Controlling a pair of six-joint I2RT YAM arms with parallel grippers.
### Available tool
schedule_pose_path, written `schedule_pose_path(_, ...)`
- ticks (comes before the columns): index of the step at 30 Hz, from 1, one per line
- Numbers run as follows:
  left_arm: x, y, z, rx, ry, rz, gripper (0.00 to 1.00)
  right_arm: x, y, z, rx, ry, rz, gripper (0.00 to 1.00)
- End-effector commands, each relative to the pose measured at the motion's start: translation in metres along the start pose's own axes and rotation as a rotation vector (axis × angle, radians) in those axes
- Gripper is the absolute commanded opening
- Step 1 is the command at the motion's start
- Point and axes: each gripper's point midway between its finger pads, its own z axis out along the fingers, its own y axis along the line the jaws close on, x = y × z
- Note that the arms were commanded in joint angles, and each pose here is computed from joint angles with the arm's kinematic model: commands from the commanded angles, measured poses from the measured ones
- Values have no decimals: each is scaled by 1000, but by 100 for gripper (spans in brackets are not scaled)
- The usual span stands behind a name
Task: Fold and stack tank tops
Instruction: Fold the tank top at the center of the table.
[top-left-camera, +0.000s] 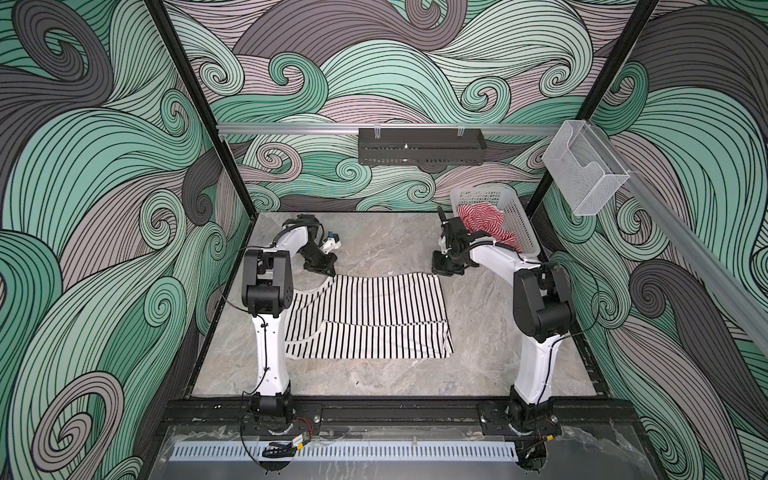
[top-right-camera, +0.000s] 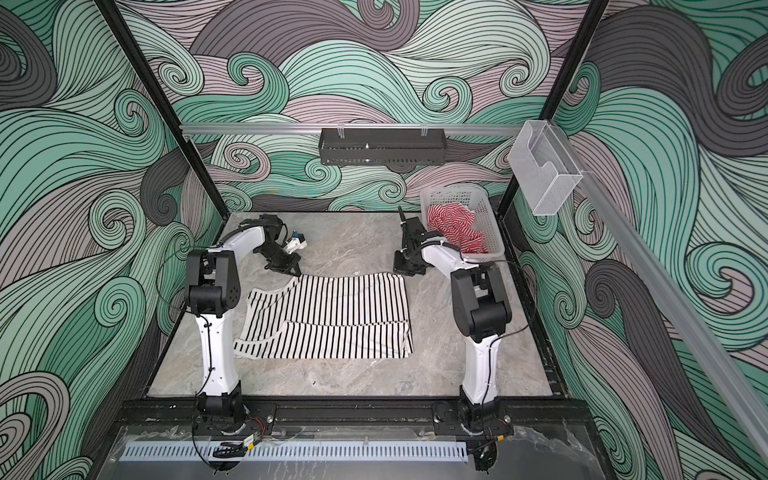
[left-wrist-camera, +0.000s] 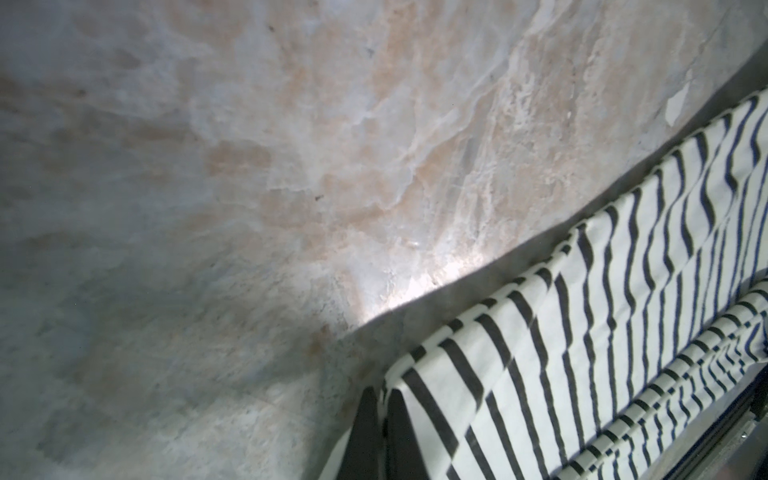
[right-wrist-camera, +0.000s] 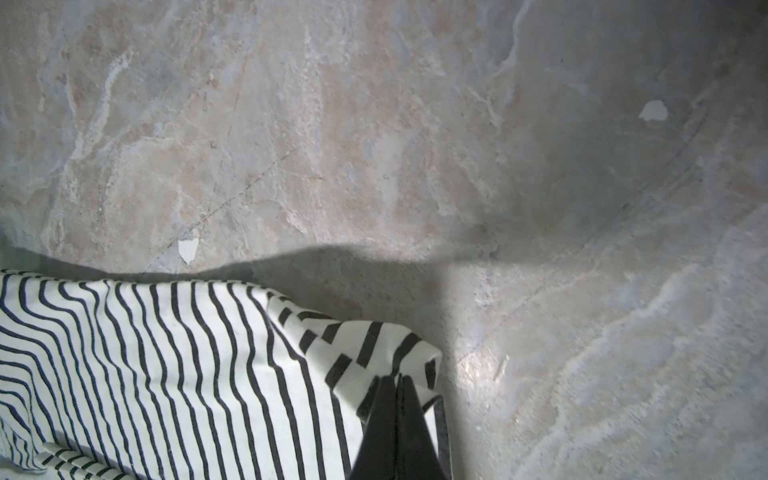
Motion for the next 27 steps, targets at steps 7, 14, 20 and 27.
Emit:
schedule_pose_path(7, 23, -29, -43, 13, -50, 40, 0, 19, -6, -33, 12, -64, -30, 0)
schedule_pose_path(14, 56, -43, -47, 18, -39, 52, 0, 37, -9, -39, -2, -55, -20, 0)
schedule_pose_path(20, 89, -58, -46, 40, -20, 52, 0, 61, -11, -40, -29, -39, -5, 0)
schedule_pose_path(27, 120, -63, -43, 12, -8, 62, 2, 97, -8, -31, -76, 6, 12, 0)
